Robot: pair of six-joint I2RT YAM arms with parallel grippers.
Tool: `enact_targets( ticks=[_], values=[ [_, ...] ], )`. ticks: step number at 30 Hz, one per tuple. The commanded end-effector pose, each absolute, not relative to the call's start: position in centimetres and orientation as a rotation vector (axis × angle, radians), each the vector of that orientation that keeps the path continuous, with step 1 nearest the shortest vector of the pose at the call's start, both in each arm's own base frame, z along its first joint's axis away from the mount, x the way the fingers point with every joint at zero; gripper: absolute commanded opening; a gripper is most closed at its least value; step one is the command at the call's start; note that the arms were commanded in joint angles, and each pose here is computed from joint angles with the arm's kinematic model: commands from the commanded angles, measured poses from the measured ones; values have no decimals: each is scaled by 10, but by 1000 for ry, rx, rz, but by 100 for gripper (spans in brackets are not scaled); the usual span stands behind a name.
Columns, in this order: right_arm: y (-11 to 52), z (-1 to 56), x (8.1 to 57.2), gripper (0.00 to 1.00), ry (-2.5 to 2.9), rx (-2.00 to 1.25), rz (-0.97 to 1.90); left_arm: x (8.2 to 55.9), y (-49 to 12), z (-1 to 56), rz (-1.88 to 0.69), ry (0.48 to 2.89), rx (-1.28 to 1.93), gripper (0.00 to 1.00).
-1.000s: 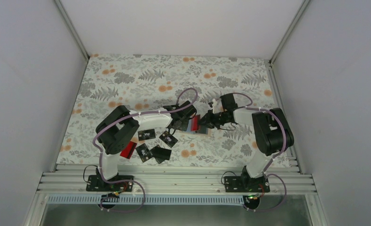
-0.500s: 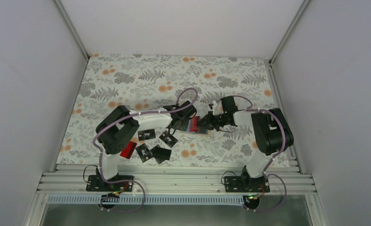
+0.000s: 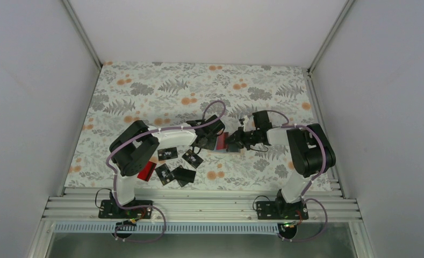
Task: Put the credit cards into the card holder
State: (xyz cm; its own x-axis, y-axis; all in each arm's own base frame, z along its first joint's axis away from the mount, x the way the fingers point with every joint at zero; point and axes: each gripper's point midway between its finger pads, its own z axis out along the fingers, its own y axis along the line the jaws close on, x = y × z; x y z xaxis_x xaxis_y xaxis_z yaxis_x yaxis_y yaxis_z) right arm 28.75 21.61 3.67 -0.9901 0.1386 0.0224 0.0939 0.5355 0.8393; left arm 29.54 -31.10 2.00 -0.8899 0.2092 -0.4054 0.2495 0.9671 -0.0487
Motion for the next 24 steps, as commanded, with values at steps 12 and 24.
enact_targets(
  ticks=[12, 24],
  values=[
    [227, 32, 279, 4, 2720, 146, 1542, 291, -316, 15, -171, 2724, 346, 3],
    [228, 28, 281, 4, 2726, 136, 1542, 292, -316, 16, -170, 2724, 345, 3]
  ],
)
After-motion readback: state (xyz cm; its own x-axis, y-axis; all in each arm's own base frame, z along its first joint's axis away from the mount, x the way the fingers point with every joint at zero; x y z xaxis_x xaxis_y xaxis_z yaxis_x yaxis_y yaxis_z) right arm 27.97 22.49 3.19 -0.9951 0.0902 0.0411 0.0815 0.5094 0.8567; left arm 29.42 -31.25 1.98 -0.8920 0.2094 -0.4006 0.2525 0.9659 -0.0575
